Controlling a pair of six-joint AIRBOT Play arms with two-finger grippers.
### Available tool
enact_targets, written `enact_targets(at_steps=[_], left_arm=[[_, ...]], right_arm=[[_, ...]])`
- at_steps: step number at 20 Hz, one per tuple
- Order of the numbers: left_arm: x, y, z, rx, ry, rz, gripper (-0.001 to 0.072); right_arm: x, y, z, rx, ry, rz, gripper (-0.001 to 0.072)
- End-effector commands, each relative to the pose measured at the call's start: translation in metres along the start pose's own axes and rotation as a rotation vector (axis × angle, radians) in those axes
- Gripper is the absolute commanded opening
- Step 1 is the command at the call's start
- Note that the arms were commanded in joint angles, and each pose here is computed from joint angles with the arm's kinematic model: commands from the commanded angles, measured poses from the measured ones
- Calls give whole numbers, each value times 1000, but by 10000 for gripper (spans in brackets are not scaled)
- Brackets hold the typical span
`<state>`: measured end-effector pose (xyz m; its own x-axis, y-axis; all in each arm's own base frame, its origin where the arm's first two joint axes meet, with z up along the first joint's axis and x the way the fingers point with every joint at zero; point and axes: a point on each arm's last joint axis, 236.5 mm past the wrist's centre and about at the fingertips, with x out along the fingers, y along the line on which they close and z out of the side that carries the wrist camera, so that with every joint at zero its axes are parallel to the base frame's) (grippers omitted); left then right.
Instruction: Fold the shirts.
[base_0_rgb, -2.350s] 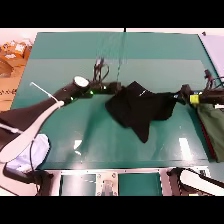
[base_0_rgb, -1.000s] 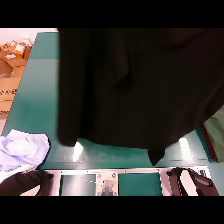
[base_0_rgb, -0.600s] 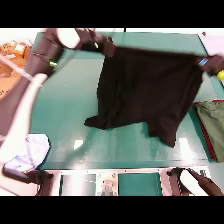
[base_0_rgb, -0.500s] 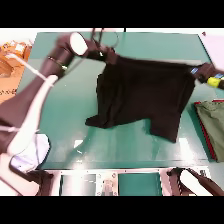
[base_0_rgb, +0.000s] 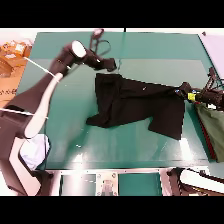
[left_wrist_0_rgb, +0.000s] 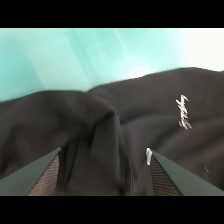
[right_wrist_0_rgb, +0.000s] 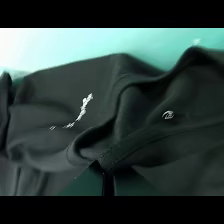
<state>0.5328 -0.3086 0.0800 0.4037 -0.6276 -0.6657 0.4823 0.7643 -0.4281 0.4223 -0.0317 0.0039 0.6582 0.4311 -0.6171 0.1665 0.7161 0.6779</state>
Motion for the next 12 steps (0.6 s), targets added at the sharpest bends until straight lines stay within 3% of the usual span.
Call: enact_targets(at_steps=[1,6,12], left_arm=[[-72,17,-17,-49,144,6,604],[-62,81,-86,-201,318,133,606],[27,116,-110,-441,151,88,605]], right_arm=[[-8,-11,20,3,-47,-19,24],[-11,-12,29,-4,-74,-29,24],[-11,-12,29,-4,-75,-30,24]])
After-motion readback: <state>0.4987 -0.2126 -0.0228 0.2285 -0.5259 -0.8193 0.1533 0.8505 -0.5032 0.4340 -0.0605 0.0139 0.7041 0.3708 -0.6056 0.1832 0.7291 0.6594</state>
